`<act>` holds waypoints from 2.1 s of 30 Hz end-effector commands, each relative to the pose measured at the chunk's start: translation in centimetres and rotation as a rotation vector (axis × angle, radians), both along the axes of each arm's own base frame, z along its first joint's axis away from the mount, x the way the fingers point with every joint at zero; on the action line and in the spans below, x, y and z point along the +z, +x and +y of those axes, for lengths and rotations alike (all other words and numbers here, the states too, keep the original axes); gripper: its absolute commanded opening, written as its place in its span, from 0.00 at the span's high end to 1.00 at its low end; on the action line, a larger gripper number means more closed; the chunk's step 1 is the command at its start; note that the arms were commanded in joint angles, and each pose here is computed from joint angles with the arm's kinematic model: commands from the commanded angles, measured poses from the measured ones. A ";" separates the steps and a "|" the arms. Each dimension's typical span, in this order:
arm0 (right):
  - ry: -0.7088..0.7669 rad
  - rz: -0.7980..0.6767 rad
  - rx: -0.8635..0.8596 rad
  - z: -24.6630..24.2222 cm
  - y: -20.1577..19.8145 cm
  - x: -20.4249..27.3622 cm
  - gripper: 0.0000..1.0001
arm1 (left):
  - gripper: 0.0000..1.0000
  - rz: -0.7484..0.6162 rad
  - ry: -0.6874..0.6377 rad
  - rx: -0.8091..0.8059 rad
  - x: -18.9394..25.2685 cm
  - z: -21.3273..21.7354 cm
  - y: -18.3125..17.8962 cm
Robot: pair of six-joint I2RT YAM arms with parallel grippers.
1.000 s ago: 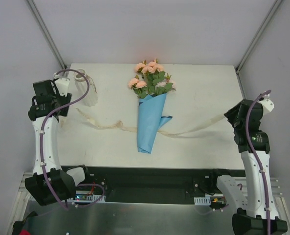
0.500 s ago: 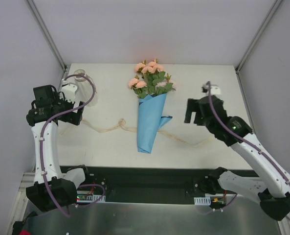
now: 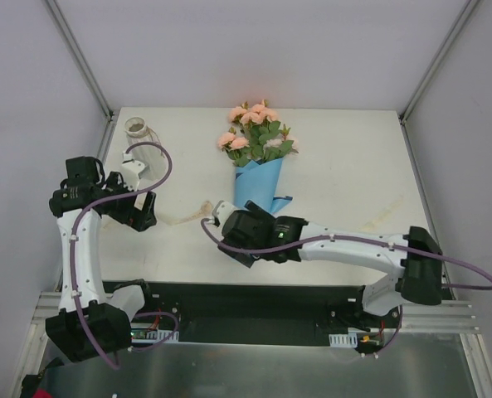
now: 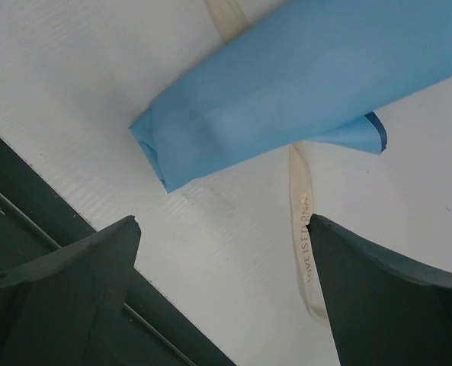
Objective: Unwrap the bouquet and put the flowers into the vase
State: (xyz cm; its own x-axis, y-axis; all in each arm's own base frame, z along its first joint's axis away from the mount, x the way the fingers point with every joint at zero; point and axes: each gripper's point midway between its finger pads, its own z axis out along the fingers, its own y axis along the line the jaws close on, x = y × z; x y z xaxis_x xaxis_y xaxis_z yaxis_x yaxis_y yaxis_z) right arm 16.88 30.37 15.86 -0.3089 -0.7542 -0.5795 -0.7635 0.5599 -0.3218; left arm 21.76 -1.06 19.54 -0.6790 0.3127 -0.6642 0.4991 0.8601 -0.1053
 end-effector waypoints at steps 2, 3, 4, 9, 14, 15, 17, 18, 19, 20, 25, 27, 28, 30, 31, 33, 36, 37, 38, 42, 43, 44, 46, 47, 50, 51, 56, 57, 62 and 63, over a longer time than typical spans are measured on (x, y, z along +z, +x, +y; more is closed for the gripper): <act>-0.098 -0.062 0.101 3.2 0.5 -1.4 0.04 | 0.01 0.005 -0.030 -0.058 -0.6 -1.1 -1.4; -0.114 -0.062 0.114 3.5 0.3 -1.9 0.04 | 0.01 0.002 -0.029 -0.061 -0.7 -1.1 -1.5; -0.145 -0.062 0.124 3.8 0.2 -2.8 0.04 | 0.01 0.001 -0.026 -0.063 -0.7 -1.1 -1.5; -0.216 -0.085 0.171 5.2 -0.2 -4.3 0.04 | 0.01 0.000 -0.020 -0.077 -0.9 -1.2 -1.7; -0.289 -0.095 0.186 5.5 0.0 -6.1 0.04 | 0.01 0.012 -0.026 -0.092 -1.1 -1.1 -1.3; -0.305 -0.109 0.188 5.5 0.3 -6.1 0.04 | 0.01 0.015 -0.029 -0.092 -1.1 -1.1 -1.2; -0.346 -0.135 0.193 5.5 0.7 -6.7 0.04 | 0.01 0.022 -0.039 -0.092 -1.2 -1.2 -1.1; -0.375 -0.179 0.183 5.3 1.5 -6.5 0.04 | 0.01 0.023 -0.044 -0.094 -1.1 -1.2 -1.0; -0.402 -0.191 0.186 5.3 1.8 -6.9 0.04 | 0.01 0.024 -0.048 -0.093 -1.1 -1.3 -0.9; -0.419 -0.207 0.184 5.2 2.0 -7.0 0.04 | 0.01 0.026 -0.050 -0.091 -1.0 -1.2 -0.8; -0.465 -0.241 0.178 4.8 2.6 -7.8 0.03 | 0.01 0.016 -0.044 -0.084 -0.5 -1.1 -0.5; -0.465 -0.254 0.171 4.8 2.9 -7.7 0.03 | 0.01 0.017 -0.041 -0.083 -0.5 -1.0 -0.4; -0.468 -0.263 0.173 4.9 2.9 -7.7 0.02 | 0.01 0.016 -0.038 -0.082 -0.4 -1.0 -0.4; -0.479 -0.287 0.157 4.8 3.3 -7.6 0.01 | 0.01 0.017 -0.038 -0.076 -0.3 -0.9 -0.3; -0.488 -0.293 0.155 4.7 3.4 -7.8 0.03 | 0.01 0.017 -0.039 -0.077 -0.3 -0.9 -0.2; -0.496 -0.329 0.144 4.8 3.7 -7.5 0.07 | 0.01 0.014 -0.042 -0.074 -0.2 -0.9 -0.2; -0.509 -0.366 0.141 4.8 3.8 -7.3 0.14 | 0.01 0.011 -0.040 -0.077 -0.2 -1.0 -0.3; -0.516 -0.371 0.143 4.9 3.7 -7.5 0.14 | 0.01 0.009 -0.038 -0.076 -0.2 -0.9 -0.3; -0.526 -0.381 0.140 4.8 3.9 -7.6 0.14 | 0.01 0.005 -0.034 -0.075 0.0 -0.9 -0.3; -0.552 -0.387 0.163 5.1 3.4 -8.2 0.12 | 0.01 -0.008 -0.021 -0.080 0.1 -0.9 -0.6; -0.552 -0.387 0.163 5.1 3.4 -8.2 0.11 | 0.01 -0.010 -0.018 -0.082 0.2 -0.9 -0.7; -0.557 -0.386 0.164 5.1 3.4 -8.3 0.11 | 0.01 -0.016 -0.015 -0.084 0.3 -0.9 -0.7; -0.570 -0.384 0.166 5.1 3.5 -8.6 0.10 | 0.01 -0.018 -0.009 -0.086 0.3 -0.9 -0.8; -0.585 -0.386 0.166 5.0 3.5 -8.7 0.10 | 0.01 -0.021 -0.006 -0.086 0.4 -0.8 -0.8; -0.620 -0.389 0.161 4.6 3.6 -9.7 0.10 | 0.01 -0.029 -0.006 -0.090 0.5 -0.9 -1.0; -0.633 -0.391 0.161 4.5 3.6 -10.1 0.11 | 0.01 -0.033 -0.003 -0.094 0.5 -0.9 -1.0; -0.619 -0.454 0.119 4.7 4.3 -9.0 0.23 | 0.01 -0.044 0.001 -0.102 0.5 -1.1 -1.3; -0.605 -0.464 0.111 4.8 4.4 -8.6 0.27 | 0.01 -0.048 0.002 -0.103 0.6 -1.1 -1.4; -0.478 -0.519 0.035 5.6 4.8 -5.6 0.67 | 0.01 -0.070 0.029 -0.106 0.6 -0.9 -1.8; -0.421 -0.531 -0.005 5.7 4.8 -4.2 0.72 | 0.01 -0.067 0.029 -0.106 0.5 -0.9 -1.8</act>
State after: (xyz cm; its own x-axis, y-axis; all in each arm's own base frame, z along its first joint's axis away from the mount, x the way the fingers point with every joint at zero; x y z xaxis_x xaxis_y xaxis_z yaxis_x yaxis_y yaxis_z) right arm 20.89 35.20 5.99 -0.0370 -0.9930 -0.1119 -0.5480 0.1138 -0.8287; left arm 20.70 -1.60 19.70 -0.6270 0.3718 -0.6846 0.5605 0.8256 -0.0650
